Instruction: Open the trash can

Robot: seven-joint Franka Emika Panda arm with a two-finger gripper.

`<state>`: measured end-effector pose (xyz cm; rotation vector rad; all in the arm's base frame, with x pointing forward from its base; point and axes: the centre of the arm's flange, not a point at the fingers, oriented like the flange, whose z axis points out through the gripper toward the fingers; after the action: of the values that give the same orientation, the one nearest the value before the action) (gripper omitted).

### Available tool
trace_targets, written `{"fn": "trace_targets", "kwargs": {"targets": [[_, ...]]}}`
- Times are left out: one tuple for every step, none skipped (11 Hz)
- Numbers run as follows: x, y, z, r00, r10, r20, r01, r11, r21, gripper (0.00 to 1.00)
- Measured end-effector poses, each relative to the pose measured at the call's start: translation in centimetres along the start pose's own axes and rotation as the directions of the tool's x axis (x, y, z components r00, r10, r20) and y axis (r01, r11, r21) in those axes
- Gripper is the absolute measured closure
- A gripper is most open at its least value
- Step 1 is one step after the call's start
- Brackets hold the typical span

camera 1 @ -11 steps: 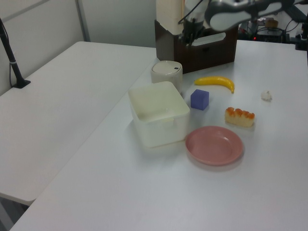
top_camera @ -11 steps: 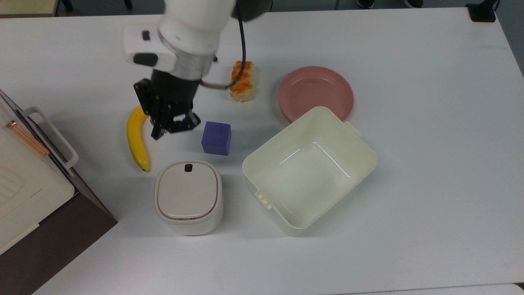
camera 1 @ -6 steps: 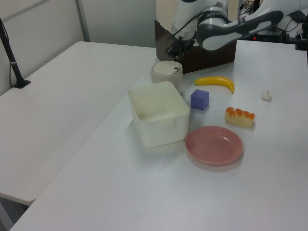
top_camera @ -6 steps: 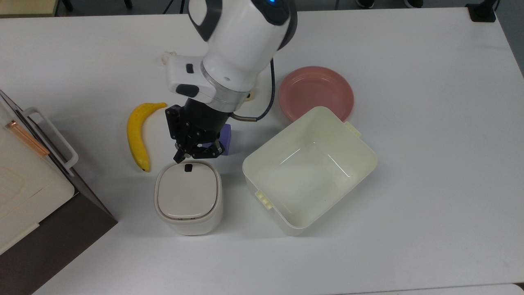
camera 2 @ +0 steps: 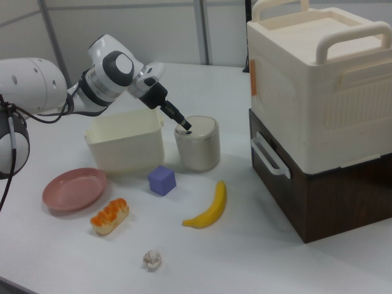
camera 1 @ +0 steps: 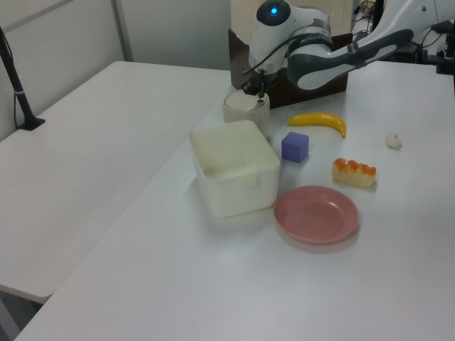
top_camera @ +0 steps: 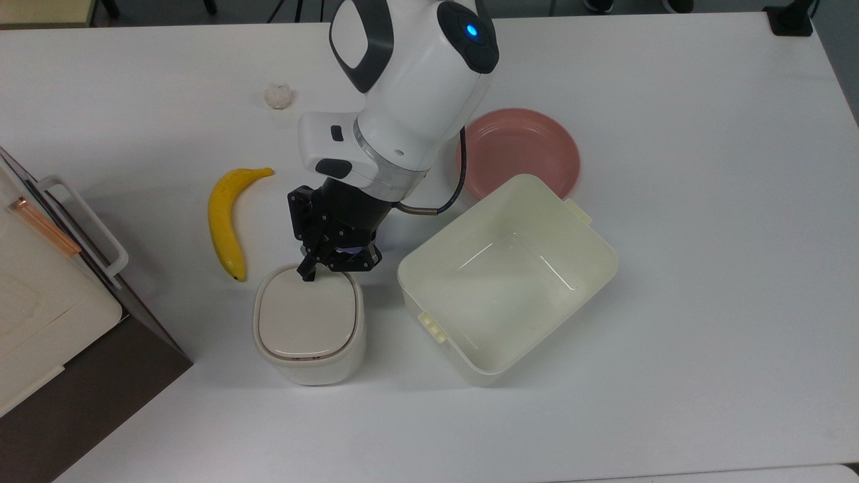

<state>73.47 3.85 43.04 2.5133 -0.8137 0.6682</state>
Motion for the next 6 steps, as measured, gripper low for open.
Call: {"fn": "trace_targets", "kwargs": {"targets": [[-0.03,-0.02,0.06,1.0,-0.001,0.0,0.001,1.0,-0.001,0.99],[-0.06,-0.04,0.11,1.0,-0.002,0.0,0.002,1.0,-0.001,0.99],[-0.07,-0.05,0.13,1.0,-0.002,0.0,0.002,1.0,-0.002,0.99],[-0.05,-0.04,0.15,1.0,-0.006,-0.005,0.006,1.0,-0.005,0.99],[-0.08,-0.07,0.25,1.0,-0.01,-0.008,0.01,1.0,-0.008,0.99],[-0.26,-0.19,0.59,1.0,-0.015,-0.007,0.015,1.0,-0.013,0.99]]}}
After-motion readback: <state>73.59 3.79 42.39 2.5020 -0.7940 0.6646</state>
